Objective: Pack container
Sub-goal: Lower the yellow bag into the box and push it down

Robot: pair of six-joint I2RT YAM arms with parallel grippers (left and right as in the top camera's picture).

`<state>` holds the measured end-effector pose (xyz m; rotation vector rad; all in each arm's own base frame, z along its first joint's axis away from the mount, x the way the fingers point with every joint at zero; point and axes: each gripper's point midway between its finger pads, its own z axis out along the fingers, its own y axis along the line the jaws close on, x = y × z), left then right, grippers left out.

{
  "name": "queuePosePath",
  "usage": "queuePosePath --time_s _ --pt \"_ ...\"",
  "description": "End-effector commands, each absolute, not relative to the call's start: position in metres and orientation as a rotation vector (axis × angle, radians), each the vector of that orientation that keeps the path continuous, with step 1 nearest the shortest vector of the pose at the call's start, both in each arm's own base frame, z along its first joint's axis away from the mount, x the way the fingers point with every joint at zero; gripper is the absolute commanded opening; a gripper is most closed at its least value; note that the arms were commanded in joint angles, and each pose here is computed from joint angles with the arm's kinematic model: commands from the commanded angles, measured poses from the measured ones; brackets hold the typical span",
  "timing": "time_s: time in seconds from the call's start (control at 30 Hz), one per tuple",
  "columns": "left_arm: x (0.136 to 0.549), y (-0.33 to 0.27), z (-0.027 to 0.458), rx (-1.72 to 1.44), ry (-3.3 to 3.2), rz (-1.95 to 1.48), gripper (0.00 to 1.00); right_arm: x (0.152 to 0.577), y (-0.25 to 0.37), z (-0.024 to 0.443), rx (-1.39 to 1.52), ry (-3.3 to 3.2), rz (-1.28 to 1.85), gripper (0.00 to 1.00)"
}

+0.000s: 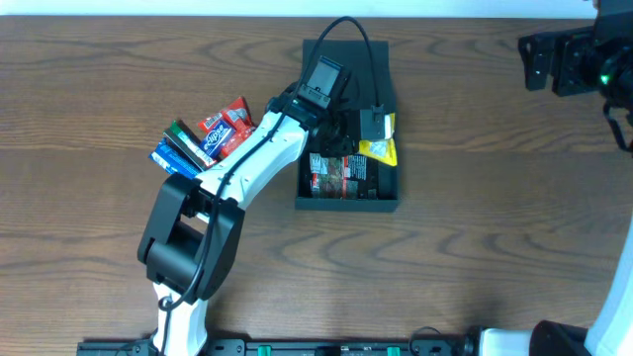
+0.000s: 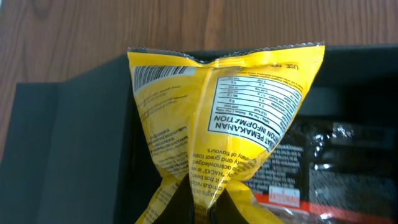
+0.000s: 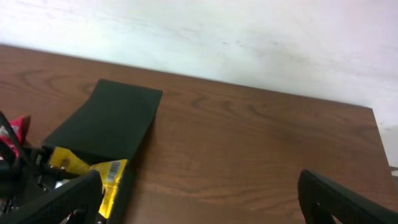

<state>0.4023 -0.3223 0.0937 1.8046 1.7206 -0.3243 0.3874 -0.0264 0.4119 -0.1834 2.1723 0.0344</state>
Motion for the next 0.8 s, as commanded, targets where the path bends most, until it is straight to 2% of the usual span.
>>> queuePosePath --time_s 0.0,0.67,0.7,0.73,0.77 --pt "0.400 -0.327 0.082 1.799 1.741 -0.379 0.06 0.386 -0.029 0.412 -0.192 2.171 0.029 0.99" --pt "0.402 -0.319 0.065 1.814 1.793 -0.346 0.06 0.385 -0.028 0.410 -0.200 2.178 0.028 0.99" --pt "0.401 -0.319 0.064 1.816 1.800 -0.349 0.12 0.385 -0.028 0.410 -0.200 2.178 0.027 0.99" --pt "0.401 -0.319 0.064 1.806 1.811 -0.353 0.39 0.385 -0.029 0.410 -0.200 2.177 0.027 0.99" --pt "0.402 -0.319 0.065 1.793 1.818 -0.355 0.54 0.385 -0.029 0.410 -0.200 2.177 0.027 0.99"
